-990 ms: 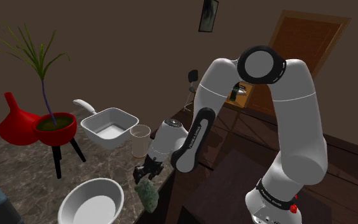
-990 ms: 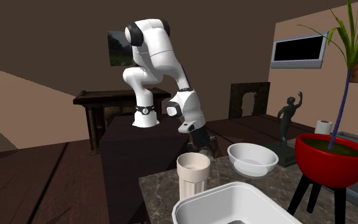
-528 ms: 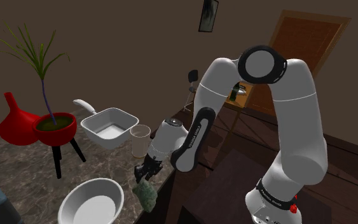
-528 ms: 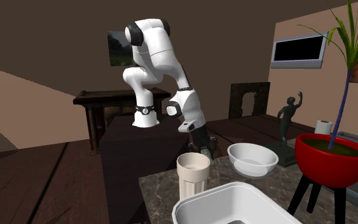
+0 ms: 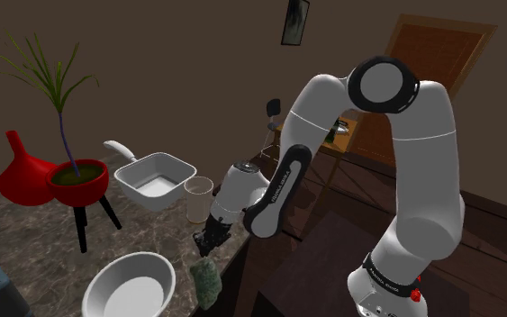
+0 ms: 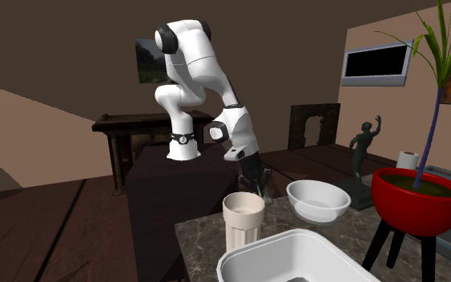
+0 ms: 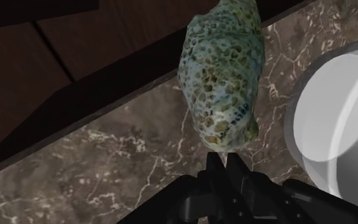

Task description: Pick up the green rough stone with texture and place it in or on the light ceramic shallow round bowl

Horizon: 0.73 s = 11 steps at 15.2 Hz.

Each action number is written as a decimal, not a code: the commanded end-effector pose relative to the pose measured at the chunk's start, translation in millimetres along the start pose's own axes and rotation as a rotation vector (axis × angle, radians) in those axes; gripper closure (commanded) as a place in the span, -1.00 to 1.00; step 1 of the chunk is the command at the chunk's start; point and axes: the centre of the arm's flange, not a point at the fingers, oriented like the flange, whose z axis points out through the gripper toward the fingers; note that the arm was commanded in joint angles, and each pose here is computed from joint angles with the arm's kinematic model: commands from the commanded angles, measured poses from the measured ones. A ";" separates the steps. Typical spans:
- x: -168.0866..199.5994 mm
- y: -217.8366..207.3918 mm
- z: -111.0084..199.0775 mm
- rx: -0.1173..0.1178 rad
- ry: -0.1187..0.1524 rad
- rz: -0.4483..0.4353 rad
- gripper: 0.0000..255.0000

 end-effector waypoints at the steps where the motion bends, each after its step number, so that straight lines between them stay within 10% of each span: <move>1: 0.5 -2.9 -10.0 -0.001 -0.001 0.000 1.00; 4: 1.1 -4.7 -14.6 -0.001 -0.001 0.000 1.00; 5: 1.1 -4.7 -14.6 -0.001 -0.001 0.000 -1.00; 8: -5.0 -21.3 -8.9 -0.102 -0.183 0.011 -1.00; 11: -7.9 -19.7 6.6 -0.102 -0.183 0.011 -1.00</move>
